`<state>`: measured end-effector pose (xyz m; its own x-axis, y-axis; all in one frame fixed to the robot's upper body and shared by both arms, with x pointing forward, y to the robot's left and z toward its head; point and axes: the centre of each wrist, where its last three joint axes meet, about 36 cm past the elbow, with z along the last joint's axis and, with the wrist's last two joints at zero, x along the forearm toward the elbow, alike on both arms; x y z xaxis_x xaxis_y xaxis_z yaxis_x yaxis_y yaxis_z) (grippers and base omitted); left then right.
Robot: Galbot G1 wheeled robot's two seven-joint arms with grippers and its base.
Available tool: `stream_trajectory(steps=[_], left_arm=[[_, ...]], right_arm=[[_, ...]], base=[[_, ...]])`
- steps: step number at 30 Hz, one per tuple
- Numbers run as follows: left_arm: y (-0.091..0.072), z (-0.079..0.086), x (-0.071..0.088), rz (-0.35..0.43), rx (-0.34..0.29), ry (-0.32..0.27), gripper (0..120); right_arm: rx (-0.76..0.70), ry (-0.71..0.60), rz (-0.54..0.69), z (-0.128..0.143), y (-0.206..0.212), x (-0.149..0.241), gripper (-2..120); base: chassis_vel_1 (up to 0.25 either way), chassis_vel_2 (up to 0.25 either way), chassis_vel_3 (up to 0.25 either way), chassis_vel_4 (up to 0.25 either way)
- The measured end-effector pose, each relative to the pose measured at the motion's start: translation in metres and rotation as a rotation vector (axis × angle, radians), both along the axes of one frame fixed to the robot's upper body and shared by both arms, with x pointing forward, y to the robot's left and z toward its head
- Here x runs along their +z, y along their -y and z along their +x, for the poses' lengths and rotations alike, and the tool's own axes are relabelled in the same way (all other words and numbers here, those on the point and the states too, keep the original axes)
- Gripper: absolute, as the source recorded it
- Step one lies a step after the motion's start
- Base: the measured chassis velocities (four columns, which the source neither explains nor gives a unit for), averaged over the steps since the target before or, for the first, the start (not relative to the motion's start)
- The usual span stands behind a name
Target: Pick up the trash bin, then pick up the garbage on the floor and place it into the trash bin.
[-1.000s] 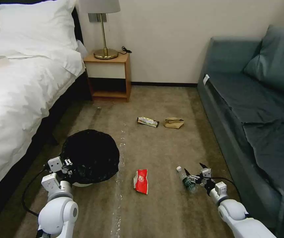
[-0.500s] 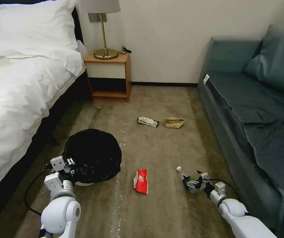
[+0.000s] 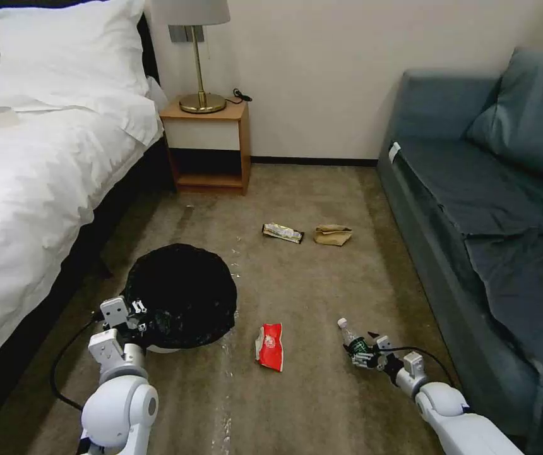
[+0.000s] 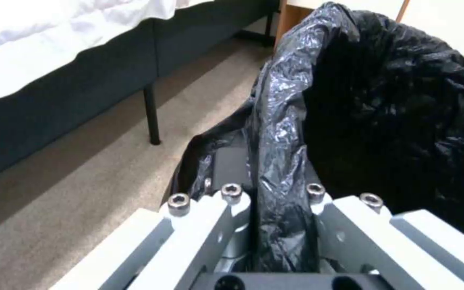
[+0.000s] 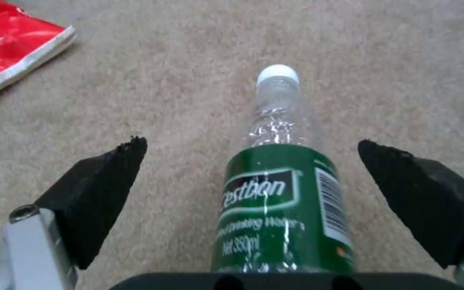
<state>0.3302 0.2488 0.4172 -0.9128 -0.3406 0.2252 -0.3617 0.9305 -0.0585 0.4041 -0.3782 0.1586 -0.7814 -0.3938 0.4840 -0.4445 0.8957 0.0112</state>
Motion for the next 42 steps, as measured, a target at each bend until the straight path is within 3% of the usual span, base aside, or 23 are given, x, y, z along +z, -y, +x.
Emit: stream_trajectory(steps=[15, 31, 37, 42], left_arm=[[-0.004, -0.005, 0.002, 0.008, 0.011, 0.001, 4], [0.0, 0.001, -0.003, 0.003, -0.002, -0.005, 4], [0.001, 0.003, -0.004, 0.0, -0.005, -0.008, 4], [0.003, 0.005, -0.006, -0.003, -0.01, -0.01, 4]], right_arm=[[-0.007, -0.037, 0.016, 0.008, -0.024, -0.041, 100], [-0.05, 0.0, -0.002, 0.003, -0.018, -0.039, 41], [-0.051, 0.017, -0.007, 0.002, -0.019, -0.037, 29], [-0.058, 0.05, 0.001, 0.007, -0.023, -0.028, 27]], base=[[0.0, 0.0, 0.0, 0.0], [0.0, 0.0, 0.0, 0.0], [0.0, 0.0, 0.0, 0.0], [0.0, 0.0, 0.0, 0.0]])
